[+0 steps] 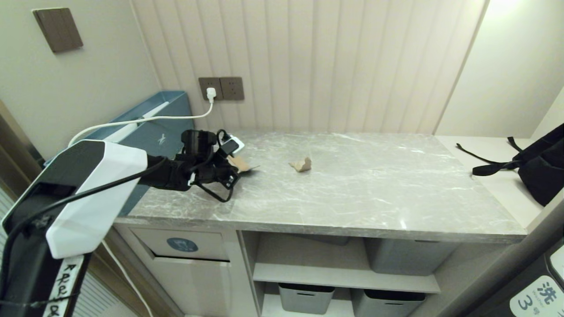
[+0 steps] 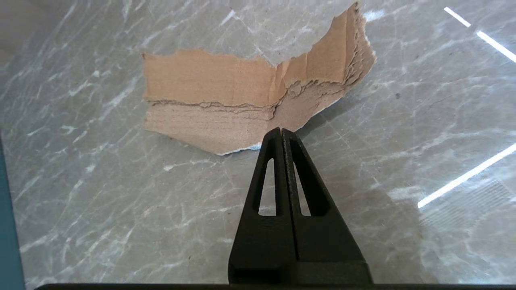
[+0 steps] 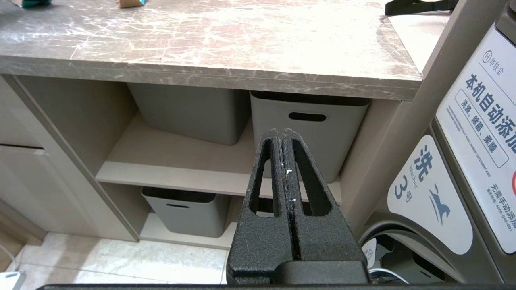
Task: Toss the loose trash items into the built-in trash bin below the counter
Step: Pick up the garbage
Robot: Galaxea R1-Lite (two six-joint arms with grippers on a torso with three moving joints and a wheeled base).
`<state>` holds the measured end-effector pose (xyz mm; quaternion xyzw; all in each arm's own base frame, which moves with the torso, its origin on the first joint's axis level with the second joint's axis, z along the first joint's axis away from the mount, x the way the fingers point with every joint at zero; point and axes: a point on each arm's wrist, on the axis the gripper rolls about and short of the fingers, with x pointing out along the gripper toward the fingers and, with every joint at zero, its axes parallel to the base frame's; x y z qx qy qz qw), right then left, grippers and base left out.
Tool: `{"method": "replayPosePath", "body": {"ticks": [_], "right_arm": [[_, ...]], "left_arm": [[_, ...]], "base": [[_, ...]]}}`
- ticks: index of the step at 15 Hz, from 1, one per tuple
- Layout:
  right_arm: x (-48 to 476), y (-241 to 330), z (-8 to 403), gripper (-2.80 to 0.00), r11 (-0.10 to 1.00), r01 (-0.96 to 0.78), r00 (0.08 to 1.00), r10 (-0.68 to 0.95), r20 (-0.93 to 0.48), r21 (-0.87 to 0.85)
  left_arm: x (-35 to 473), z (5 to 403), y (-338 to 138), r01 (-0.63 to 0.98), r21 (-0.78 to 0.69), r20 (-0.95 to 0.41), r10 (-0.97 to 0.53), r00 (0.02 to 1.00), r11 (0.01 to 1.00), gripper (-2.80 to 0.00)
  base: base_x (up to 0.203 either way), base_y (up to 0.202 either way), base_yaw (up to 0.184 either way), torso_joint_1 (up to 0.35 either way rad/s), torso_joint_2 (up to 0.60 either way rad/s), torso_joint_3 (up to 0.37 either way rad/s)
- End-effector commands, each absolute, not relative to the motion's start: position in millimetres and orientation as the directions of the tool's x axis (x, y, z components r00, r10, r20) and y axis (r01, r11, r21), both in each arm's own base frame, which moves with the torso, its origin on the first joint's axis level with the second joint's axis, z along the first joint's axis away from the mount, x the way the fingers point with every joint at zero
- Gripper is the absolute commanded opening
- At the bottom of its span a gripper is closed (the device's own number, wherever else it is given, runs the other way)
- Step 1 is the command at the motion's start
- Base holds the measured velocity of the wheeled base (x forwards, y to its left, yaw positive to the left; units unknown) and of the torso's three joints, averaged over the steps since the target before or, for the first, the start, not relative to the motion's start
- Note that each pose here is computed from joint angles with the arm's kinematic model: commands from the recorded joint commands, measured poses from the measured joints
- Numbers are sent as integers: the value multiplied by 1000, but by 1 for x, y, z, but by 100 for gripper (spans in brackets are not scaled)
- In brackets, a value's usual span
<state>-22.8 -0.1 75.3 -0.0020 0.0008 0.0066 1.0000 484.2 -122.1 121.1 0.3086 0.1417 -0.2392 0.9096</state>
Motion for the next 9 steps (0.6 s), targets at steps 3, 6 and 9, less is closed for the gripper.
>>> {"method": "replayPosePath", "body": {"ticks": [3, 6, 9], "right_arm": [[-23, 0, 75, -280, 1000, -14, 1000, 14, 0, -5], [-23, 0, 75, -280, 1000, -14, 1000, 14, 0, -5], [-23, 0, 75, -280, 1000, -14, 1000, 14, 0, -5]], "left_arm": [[482, 138, -122, 524, 502, -356, -388, 850, 687, -280], [484, 144, -128, 530, 506, -332, -413, 848, 680, 0], [486, 145, -140, 541, 510, -314, -441, 841, 668, 0]], "base": [[0, 0, 0, 0, 0, 0], [0, 0, 0, 0, 0, 0], [0, 0, 0, 0, 0, 0]]}}
